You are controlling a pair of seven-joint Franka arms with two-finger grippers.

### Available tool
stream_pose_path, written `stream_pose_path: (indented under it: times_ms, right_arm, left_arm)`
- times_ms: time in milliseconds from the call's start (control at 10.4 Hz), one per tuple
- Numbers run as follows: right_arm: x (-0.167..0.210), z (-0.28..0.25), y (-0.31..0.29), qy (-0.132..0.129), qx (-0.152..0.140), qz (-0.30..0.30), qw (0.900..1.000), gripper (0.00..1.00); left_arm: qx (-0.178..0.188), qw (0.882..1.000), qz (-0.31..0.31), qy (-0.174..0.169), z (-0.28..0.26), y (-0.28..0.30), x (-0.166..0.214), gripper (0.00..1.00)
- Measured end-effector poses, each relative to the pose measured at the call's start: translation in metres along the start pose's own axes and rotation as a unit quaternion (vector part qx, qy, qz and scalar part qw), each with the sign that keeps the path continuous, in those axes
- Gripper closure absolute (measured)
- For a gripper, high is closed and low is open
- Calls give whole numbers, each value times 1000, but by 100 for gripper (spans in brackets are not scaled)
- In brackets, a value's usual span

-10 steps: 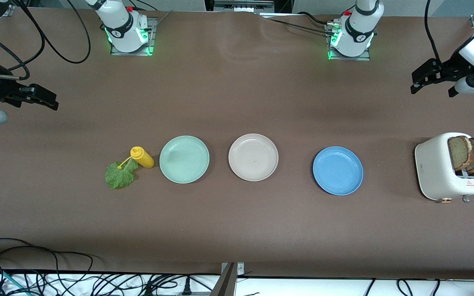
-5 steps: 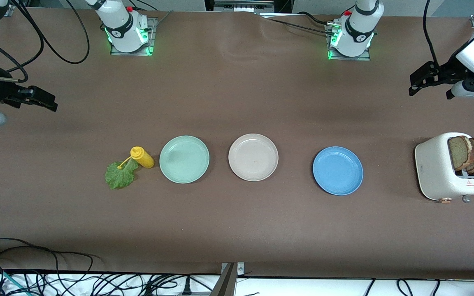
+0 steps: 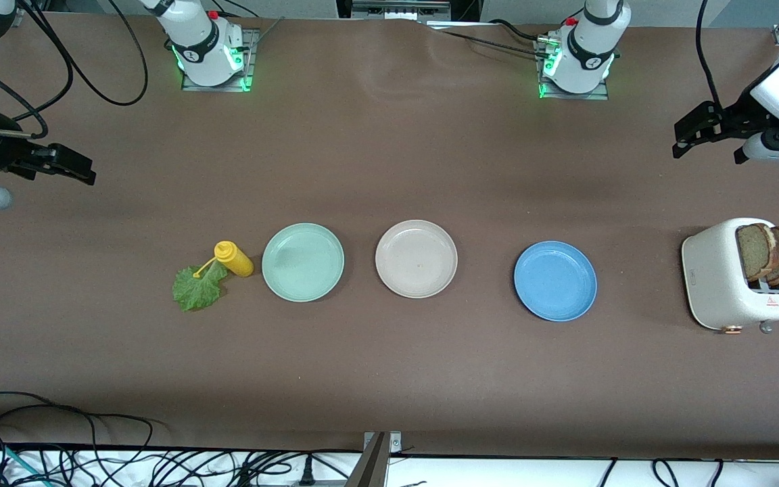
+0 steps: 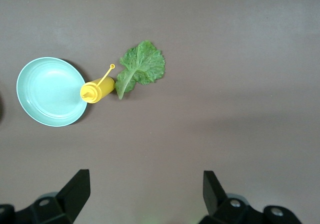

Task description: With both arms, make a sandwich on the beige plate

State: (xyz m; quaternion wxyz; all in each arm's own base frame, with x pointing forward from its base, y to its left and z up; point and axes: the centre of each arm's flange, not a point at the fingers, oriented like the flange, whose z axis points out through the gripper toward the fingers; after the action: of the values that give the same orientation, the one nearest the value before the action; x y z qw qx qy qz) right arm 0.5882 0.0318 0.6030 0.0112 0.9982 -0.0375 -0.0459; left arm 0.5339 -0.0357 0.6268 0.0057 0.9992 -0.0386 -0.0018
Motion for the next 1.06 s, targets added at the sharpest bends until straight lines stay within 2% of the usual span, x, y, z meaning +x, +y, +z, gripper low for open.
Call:
stream_pose_path:
  times_ms: [1057]
  right_arm:
    - [0,6,0,-8,-1,0,1000,0]
  left_arm:
    - [0,1000,1,-2,2,0,2,0]
